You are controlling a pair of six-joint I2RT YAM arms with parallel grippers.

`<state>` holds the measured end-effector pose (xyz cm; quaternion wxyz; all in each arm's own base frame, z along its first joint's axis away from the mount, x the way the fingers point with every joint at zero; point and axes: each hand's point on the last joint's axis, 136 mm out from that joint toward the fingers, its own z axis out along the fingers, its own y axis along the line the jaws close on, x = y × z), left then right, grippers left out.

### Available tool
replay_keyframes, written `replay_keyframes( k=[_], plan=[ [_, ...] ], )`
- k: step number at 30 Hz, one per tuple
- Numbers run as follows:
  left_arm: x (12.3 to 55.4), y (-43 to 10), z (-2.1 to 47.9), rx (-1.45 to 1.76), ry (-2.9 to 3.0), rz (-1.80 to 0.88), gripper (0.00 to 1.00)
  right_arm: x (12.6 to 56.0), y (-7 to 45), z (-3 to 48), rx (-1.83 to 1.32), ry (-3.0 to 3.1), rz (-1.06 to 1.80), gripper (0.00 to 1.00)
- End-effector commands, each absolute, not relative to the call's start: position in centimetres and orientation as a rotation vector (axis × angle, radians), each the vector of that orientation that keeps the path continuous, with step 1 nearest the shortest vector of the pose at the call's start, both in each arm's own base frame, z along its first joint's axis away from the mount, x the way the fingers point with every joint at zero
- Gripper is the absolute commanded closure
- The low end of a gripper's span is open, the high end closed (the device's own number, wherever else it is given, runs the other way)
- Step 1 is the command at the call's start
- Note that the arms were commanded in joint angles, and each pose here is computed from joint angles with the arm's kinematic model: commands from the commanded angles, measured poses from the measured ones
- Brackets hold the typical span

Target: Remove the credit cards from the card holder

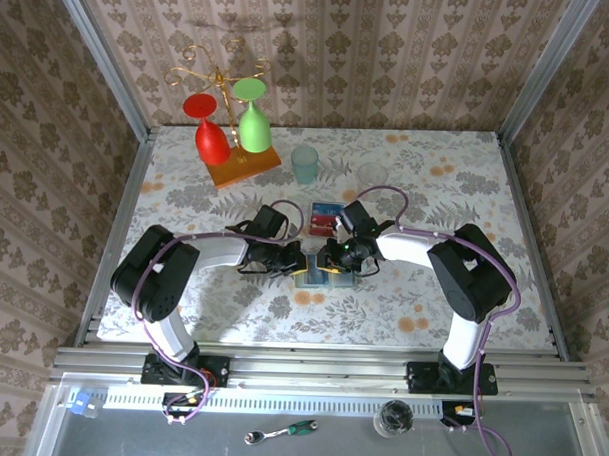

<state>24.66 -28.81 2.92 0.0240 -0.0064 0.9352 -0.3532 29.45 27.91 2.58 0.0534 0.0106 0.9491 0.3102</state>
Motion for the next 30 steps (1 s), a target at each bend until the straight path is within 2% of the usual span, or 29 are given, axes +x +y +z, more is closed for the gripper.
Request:
replay_keyframes(
  k=[1,17,30],
  plan=[
    [24.7,-27.8,1.7,-0.028,2.936,-1.022,1.0,28.9,26.2,2.0,0.039,2.934,0.796,0.73],
    [25.4,-28.4,2.6,0.003,2.915,-1.044,1.0,29.6,26.8,5.4,0.034,2.846,0.889,0.73],
    [24.7,-28.5,1.8,0.011,2.949,-1.052,1.0,29.3,26.8,3.5,0.082,2.879,0.937,0.72]
  ],
)
